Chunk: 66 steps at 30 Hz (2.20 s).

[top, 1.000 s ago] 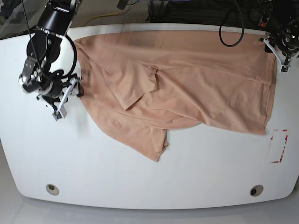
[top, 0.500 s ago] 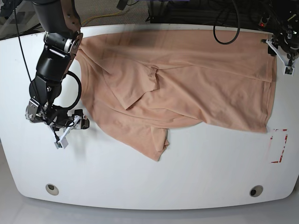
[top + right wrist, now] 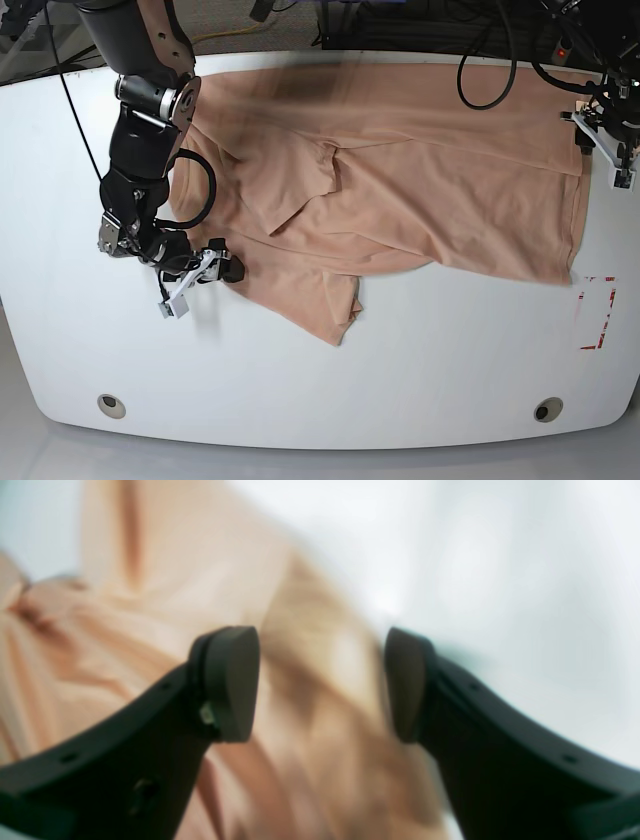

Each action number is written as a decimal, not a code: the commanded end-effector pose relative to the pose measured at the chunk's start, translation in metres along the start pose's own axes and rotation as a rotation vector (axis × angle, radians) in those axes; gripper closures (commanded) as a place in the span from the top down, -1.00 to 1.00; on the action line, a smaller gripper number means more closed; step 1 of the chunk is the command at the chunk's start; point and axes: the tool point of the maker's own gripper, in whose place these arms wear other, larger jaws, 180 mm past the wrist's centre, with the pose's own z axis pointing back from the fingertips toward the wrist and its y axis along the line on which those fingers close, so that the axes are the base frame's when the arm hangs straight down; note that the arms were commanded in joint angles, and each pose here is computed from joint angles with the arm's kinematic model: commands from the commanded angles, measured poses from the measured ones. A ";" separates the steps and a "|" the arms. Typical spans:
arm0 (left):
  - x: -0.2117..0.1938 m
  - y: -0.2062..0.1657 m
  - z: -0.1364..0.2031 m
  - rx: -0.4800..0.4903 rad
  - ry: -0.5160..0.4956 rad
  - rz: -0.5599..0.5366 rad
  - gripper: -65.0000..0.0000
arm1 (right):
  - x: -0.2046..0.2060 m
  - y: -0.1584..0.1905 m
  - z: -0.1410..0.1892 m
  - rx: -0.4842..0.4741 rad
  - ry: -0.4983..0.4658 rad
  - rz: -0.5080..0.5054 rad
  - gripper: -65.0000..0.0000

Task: Fold the T-shirt properly
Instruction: 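Release and move the right gripper to the shirt's side edge, then grasp the shirt's opposite side edge with the left gripper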

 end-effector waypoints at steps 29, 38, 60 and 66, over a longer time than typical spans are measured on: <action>0.135 0.024 -0.144 -0.098 -0.199 0.442 0.68 | -0.004 0.011 -0.015 -0.047 0.058 0.089 -1.00; 0.133 -0.018 -0.157 -0.242 -0.176 0.309 0.67 | -0.003 0.013 -0.015 -0.042 0.053 0.087 -1.00; 0.169 -0.032 -0.137 -0.264 -0.290 0.245 -0.97 | 0.028 0.011 0.003 -0.093 -0.004 0.159 -1.00; 0.180 -0.040 -0.111 -0.267 -0.381 0.135 -0.97 | 0.055 0.011 0.025 -0.147 -0.030 0.222 -1.00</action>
